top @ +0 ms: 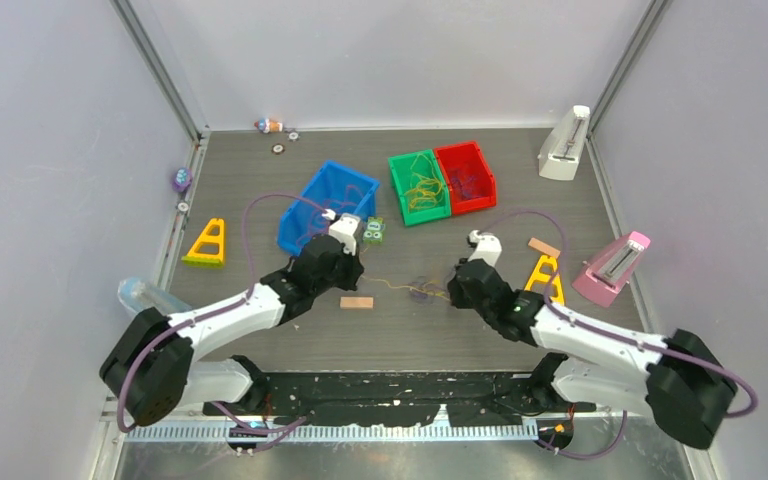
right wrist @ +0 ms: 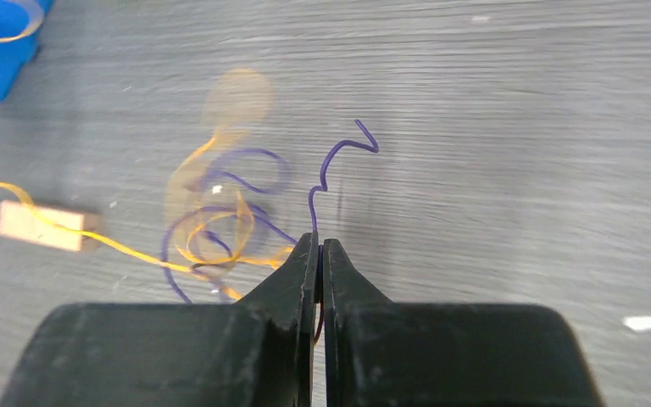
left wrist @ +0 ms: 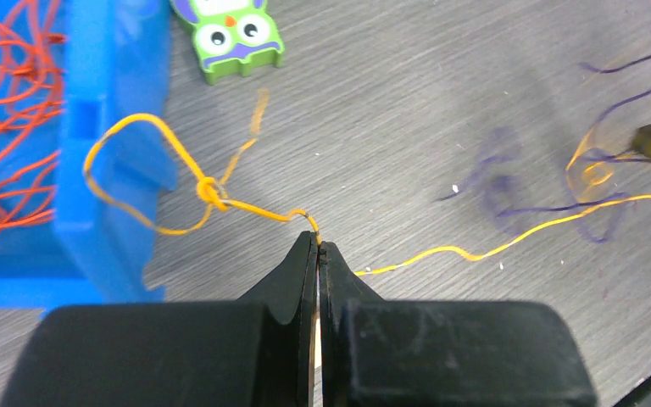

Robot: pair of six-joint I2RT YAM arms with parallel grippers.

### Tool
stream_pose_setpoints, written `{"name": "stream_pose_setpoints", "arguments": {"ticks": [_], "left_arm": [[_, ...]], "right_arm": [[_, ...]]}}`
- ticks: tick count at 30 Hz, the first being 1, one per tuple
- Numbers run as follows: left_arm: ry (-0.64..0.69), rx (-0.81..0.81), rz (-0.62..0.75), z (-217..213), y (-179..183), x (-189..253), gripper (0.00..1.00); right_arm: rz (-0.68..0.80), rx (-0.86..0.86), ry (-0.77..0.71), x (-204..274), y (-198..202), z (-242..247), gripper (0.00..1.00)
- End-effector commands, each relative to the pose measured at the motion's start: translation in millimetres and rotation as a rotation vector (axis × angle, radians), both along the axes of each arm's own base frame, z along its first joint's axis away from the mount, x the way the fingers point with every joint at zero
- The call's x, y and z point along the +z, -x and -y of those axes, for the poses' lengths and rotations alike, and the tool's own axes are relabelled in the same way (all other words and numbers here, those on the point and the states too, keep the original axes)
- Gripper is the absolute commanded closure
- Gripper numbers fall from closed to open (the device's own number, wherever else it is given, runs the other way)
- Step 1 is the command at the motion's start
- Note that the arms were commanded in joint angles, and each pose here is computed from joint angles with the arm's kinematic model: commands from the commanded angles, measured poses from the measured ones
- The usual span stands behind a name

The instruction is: Untangle the cables

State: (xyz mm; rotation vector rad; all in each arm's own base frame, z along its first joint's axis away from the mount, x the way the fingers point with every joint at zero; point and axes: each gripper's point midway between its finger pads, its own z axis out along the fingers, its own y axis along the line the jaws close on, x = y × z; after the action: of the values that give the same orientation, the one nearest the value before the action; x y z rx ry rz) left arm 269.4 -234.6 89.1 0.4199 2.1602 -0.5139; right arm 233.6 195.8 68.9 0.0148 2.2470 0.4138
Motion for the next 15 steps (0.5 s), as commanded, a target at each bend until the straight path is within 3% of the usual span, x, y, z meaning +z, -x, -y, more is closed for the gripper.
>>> {"name": "stream_pose_setpoints", "arguments": {"ticks": [1, 8, 11, 13, 14, 15], "left_arm": [[0.016, 0.125, 0.123, -21, -15, 22, 1.0], [-0.017, 0.286, 0.178, -68, -2, 45, 1.0], [-0.024, 0.379, 0.213, -95, 5, 63, 1.0], [-0.016, 0.426, 0.226, -109, 11, 75, 1.0], [-0.015, 0.452, 0.228, -117, 15, 81, 1.0], [-0.006, 0.472, 0.234, -122, 18, 88, 1.0]], "right_arm": [[0.08, -0.284, 0.089, 12, 1, 72, 0.95], [0.175, -0.494, 0.092, 42, 15, 136, 0.95], [0.177, -0.509, 0.084, 45, 17, 144, 0.95], [0.165, -0.493, 0.07, 44, 17, 141, 0.88], [0.153, -0.485, 0.072, 42, 17, 139, 0.75], [0.147, -0.486, 0.071, 42, 17, 139, 0.72]]}}
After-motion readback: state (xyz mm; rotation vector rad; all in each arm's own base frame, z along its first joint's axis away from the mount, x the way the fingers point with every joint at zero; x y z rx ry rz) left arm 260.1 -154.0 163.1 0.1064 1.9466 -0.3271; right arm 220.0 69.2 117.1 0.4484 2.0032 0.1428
